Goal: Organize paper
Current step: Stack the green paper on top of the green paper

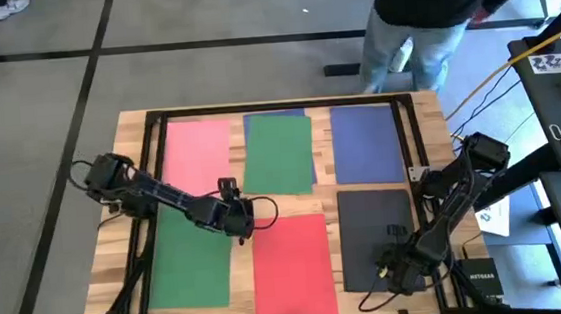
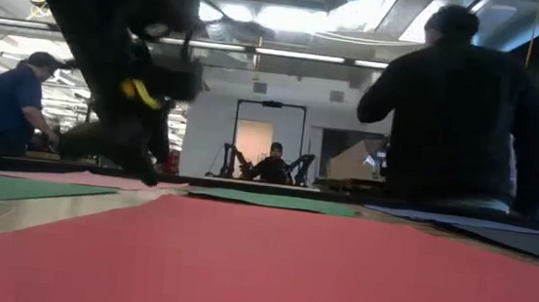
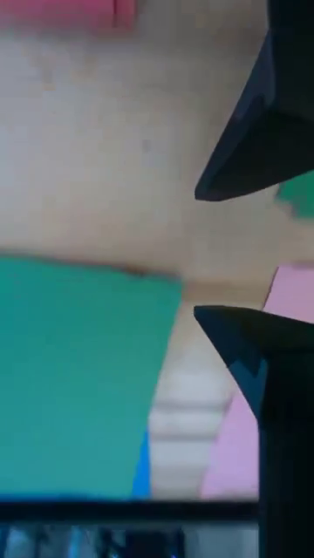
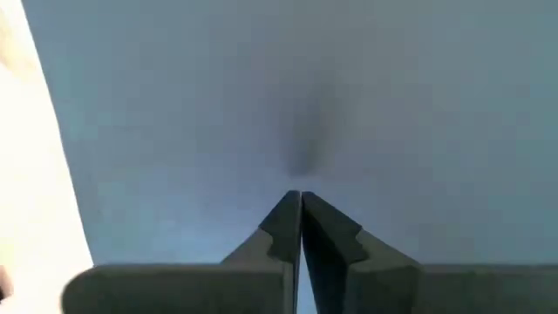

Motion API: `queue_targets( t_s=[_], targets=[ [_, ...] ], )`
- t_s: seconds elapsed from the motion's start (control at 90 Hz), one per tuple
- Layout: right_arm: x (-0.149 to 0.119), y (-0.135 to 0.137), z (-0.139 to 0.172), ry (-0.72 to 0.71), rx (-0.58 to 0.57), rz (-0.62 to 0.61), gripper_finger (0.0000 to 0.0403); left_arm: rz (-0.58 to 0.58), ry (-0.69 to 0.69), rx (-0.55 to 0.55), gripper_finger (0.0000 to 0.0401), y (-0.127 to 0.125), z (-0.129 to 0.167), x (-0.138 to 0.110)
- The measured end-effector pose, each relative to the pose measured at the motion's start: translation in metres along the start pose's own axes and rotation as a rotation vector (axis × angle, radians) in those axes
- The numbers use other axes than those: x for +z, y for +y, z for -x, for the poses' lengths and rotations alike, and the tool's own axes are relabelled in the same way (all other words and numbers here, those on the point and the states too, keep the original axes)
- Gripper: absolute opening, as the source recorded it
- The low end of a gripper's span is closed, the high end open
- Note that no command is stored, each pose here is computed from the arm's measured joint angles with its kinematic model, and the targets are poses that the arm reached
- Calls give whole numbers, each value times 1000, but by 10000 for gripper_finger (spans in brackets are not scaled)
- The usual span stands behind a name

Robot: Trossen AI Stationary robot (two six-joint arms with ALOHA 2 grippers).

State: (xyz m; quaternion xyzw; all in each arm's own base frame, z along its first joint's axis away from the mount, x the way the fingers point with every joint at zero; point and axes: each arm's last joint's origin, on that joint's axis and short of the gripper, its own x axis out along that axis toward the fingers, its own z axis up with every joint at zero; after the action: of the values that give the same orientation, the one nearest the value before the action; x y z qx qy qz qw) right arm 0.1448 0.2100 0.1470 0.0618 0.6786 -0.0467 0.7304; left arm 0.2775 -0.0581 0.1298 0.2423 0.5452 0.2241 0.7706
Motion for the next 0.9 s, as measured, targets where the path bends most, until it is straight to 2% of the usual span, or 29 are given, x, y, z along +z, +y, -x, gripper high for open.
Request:
queue_targets(
  t_s=[0.222,0.489,0.722,0.9],
  targets=[
    [0,0,0,-4,-1,2,1,49,51,31,206,6,-19,1],
    [1,0,0,-27,-11,5,1,34,8,25,193,10,-26,8],
    [1,0,0,-32,-14,5,1,53,12,3,128,17,-37,11],
    [1,0,0,-38,-17,6,1,61,16,-30,49,16,-42,12]
  ],
)
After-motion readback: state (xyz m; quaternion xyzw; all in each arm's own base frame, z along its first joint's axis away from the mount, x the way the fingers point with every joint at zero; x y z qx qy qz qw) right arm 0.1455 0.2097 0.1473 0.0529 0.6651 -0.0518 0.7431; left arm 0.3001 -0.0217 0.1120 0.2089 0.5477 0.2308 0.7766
